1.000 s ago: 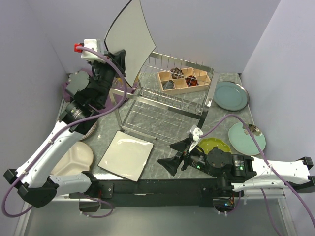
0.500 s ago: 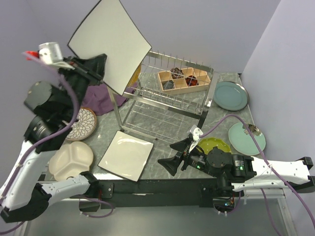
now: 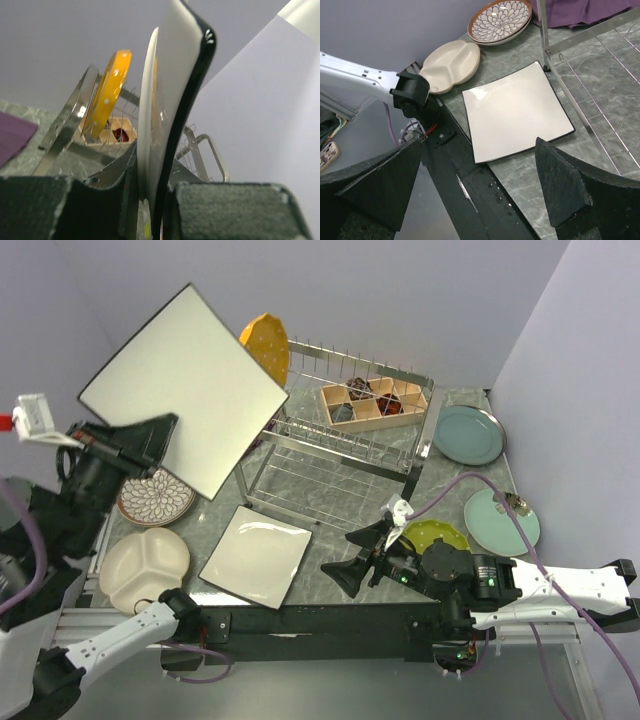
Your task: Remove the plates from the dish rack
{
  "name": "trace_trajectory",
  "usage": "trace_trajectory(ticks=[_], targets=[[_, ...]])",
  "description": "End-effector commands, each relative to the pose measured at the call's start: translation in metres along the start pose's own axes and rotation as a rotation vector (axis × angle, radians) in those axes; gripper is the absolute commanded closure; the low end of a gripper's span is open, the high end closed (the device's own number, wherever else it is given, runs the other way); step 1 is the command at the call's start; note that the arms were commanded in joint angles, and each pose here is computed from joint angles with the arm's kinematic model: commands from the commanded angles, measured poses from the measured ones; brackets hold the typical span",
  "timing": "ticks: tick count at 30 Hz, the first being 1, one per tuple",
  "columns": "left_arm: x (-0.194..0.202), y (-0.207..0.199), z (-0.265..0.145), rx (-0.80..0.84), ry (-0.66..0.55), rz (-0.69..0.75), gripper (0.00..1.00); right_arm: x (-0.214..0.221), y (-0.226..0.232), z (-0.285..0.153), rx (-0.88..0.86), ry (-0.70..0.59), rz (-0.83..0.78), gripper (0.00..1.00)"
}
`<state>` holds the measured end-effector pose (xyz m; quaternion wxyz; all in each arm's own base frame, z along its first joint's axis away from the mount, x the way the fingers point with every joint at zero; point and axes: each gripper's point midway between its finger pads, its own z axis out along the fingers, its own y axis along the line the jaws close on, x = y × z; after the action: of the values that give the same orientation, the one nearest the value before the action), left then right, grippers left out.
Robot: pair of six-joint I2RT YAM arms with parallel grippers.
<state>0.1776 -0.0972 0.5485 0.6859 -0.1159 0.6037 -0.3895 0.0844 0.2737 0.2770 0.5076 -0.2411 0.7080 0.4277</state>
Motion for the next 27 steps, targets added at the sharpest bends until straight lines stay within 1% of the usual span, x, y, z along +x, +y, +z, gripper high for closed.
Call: trace_trajectory(ticks=[1, 3, 5, 6, 7, 8, 9, 10, 13, 17, 20, 21, 22, 23, 25, 27], targets=[[-0.035, -0.01, -0.034, 0.072, -0.124, -0.206, 0.99, -0.019, 0.007, -0.004, -0.028, -0.06, 0.027, 0.0], [-0.033, 0.001, -0.045, 0.046, -0.129, -0.244, 0.99, -0.021, 0.008, -0.005, -0.032, -0.068, 0.031, 0.0], [-0.017, 0.014, -0.045, 0.01, -0.105, -0.251, 0.99, -0.021, 0.008, -0.006, -0.037, -0.068, 0.032, 0.0], [-0.017, 0.018, -0.051, 0.006, -0.115, -0.279, 0.99, -0.021, 0.008, -0.007, -0.036, -0.067, 0.032, 0.0], [0.001, 0.029, -0.047, -0.024, -0.088, -0.283, 0.99, -0.023, 0.007, -0.008, -0.035, -0.072, 0.035, 0.0], [0.007, 0.035, -0.047, -0.035, -0.089, -0.298, 0.99, -0.023, 0.006, -0.008, -0.033, -0.073, 0.039, 0.0], [0.0, 0.036, -0.058, -0.005, -0.128, -0.343, 0.99, -0.024, 0.006, -0.008, -0.031, -0.081, 0.041, 0.0], [0.012, 0.047, -0.056, -0.032, -0.124, -0.348, 0.99, -0.023, 0.006, -0.008, -0.029, -0.079, 0.041, 0.0], [0.005, 0.057, -0.069, -0.051, -0.17, -0.372, 0.99, -0.021, 0.004, -0.007, -0.016, -0.07, 0.037, 0.0], [0.002, 0.066, -0.079, -0.076, -0.188, -0.392, 0.99, -0.022, 0.002, -0.007, -0.008, -0.074, 0.038, 0.0], [0.003, 0.073, -0.088, -0.077, -0.208, -0.436, 0.99, -0.022, 0.002, -0.006, 0.0, -0.076, 0.042, 0.0], [0.007, 0.076, -0.088, -0.083, -0.208, -0.471, 0.99, -0.021, 0.001, -0.005, 0.006, -0.074, 0.04, 0.0], [0.02, 0.083, -0.084, -0.104, -0.194, -0.479, 0.99, -0.022, 0.001, -0.005, 0.007, -0.074, 0.04, 0.0], [0.022, 0.086, -0.086, -0.1, -0.203, -0.526, 0.99, -0.021, 0.0, -0.004, 0.012, -0.074, 0.039, 0.0], [0.043, 0.1, -0.079, -0.148, -0.18, -0.544, 0.99, -0.019, -0.001, -0.004, 0.018, -0.069, 0.035, 0.0], [0.054, 0.111, -0.079, -0.194, -0.169, -0.572, 0.99, -0.02, -0.001, -0.004, 0.017, -0.071, 0.038, 0.0]])
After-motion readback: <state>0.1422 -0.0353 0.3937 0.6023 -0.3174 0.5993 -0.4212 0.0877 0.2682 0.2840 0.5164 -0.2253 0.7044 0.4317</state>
